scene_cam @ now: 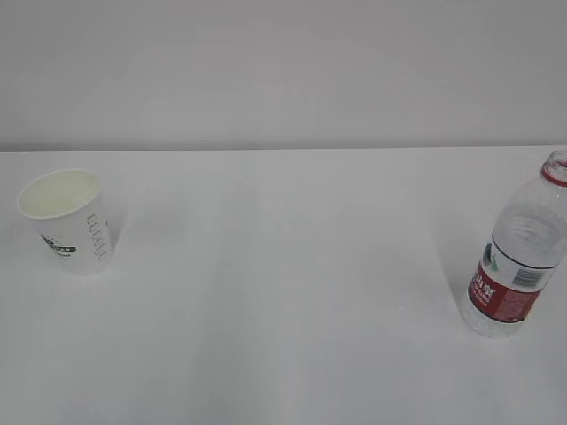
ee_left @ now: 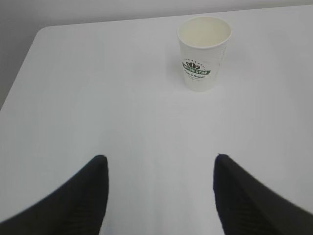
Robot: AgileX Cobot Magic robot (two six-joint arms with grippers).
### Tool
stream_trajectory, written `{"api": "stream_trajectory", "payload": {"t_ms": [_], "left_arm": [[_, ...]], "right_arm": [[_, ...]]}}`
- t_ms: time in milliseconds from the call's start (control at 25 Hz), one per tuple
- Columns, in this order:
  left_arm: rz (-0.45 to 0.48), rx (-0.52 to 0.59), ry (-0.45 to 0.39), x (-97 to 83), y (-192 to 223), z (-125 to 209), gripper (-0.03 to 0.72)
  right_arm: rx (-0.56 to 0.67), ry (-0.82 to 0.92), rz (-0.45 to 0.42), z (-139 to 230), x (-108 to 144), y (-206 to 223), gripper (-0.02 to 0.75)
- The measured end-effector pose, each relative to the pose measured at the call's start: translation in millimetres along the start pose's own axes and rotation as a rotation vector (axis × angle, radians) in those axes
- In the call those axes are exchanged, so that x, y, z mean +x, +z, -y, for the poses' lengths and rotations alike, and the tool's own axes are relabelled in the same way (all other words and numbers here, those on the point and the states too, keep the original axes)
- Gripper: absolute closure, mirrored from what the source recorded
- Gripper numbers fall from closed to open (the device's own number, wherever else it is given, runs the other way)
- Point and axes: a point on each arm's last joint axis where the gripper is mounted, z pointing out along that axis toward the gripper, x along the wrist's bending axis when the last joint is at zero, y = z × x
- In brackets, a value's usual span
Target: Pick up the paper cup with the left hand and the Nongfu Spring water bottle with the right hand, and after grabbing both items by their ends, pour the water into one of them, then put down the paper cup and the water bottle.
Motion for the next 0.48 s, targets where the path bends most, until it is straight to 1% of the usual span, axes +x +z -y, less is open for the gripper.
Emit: {"api": "stream_trajectory", "payload": {"t_ms": [160,320,400,480], "left_arm": [[0.000,0.000,0.000,0.0,0.0,0.0,0.225],[0.000,-0.009,0.000,0.0,0.0,-0.8,0.232],[0.001,-0.038,-0.001,0.1,-2.4,-4.4,0.234],[0.002,-0.098,-0.002,0.3,-7.0,-11.5,0.234]], "right_arm": [[0.000,0.000,0.000,0.0,0.0,0.0,0.150],[-0.017,0.001,-0.001,-2.3,-0.2,-2.2,0.150],[-0.048,0.004,-0.002,-6.7,-0.6,-6.7,0.150],[-0.072,0.007,-0.003,-10.6,-1.2,-12.1,0.149]]}}
